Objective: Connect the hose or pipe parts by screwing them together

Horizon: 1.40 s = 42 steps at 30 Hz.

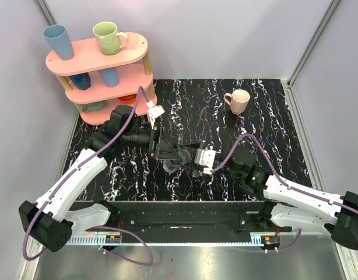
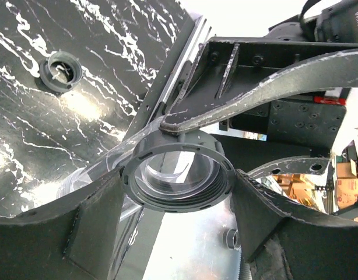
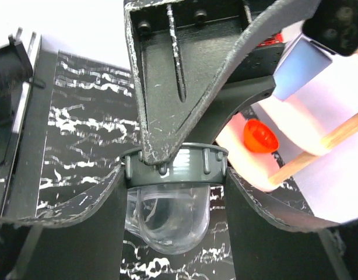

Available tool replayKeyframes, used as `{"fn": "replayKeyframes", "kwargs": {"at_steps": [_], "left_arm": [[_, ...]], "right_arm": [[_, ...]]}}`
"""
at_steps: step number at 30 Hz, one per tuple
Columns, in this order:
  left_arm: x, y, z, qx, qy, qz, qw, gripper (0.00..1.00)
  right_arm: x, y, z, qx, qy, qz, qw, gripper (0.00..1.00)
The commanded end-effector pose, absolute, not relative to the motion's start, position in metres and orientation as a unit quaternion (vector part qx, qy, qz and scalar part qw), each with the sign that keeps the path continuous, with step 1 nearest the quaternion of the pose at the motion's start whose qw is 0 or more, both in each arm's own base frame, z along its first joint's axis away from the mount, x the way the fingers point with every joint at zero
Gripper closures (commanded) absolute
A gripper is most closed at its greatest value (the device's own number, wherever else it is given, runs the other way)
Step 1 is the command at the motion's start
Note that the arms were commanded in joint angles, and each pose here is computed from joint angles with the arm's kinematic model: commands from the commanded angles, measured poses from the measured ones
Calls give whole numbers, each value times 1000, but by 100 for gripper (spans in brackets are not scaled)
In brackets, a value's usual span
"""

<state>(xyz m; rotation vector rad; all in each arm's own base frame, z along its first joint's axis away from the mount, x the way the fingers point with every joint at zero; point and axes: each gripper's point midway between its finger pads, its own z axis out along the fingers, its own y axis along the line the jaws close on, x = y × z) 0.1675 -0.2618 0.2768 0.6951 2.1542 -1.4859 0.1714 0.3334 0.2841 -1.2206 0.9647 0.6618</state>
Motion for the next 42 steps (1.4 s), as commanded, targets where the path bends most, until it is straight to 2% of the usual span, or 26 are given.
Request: {"fn": "replayKeyframes", "kwargs": {"at_steps": [1, 8, 10, 12, 13, 14, 17, 18, 20, 21, 23, 37, 42], "left_arm": [[220, -231, 292, 140, 804, -473, 331, 28], [213, -229, 307, 145, 786, -486, 354, 23], [209, -234, 315, 161, 768, -507, 355, 26], [205, -238, 311, 160, 764, -524, 339, 41], [208, -240, 307, 161, 764, -527, 335, 44], [207, -242, 301, 162, 767, -530, 324, 55], [205, -245, 291, 171, 768, -536, 306, 70], [203, -245, 291, 175, 766, -539, 303, 76], [200, -246, 291, 183, 764, -542, 298, 81], [201, -246, 291, 188, 763, -540, 300, 86], [199, -246, 290, 191, 766, -540, 291, 88], [187, -257, 285, 211, 763, -550, 267, 88], [184, -257, 286, 215, 760, -553, 267, 88]], "right_arm": [[165, 316, 306, -507, 411, 306, 693, 77], [168, 305, 302, -479, 422, 302, 708, 80], [168, 306, 298, -482, 423, 305, 704, 80], [168, 310, 293, -490, 429, 307, 694, 78], [169, 311, 290, -492, 435, 306, 689, 76], [170, 313, 285, -496, 440, 306, 684, 68], [172, 313, 287, -491, 438, 304, 689, 49], [173, 312, 288, -489, 438, 302, 692, 32], [173, 311, 292, -490, 432, 296, 697, 16], [173, 311, 296, -492, 428, 293, 699, 8], [176, 314, 294, -503, 430, 283, 695, 1], [187, 350, 298, -544, 424, 290, 664, 0], [187, 352, 298, -546, 423, 294, 661, 5]]}}
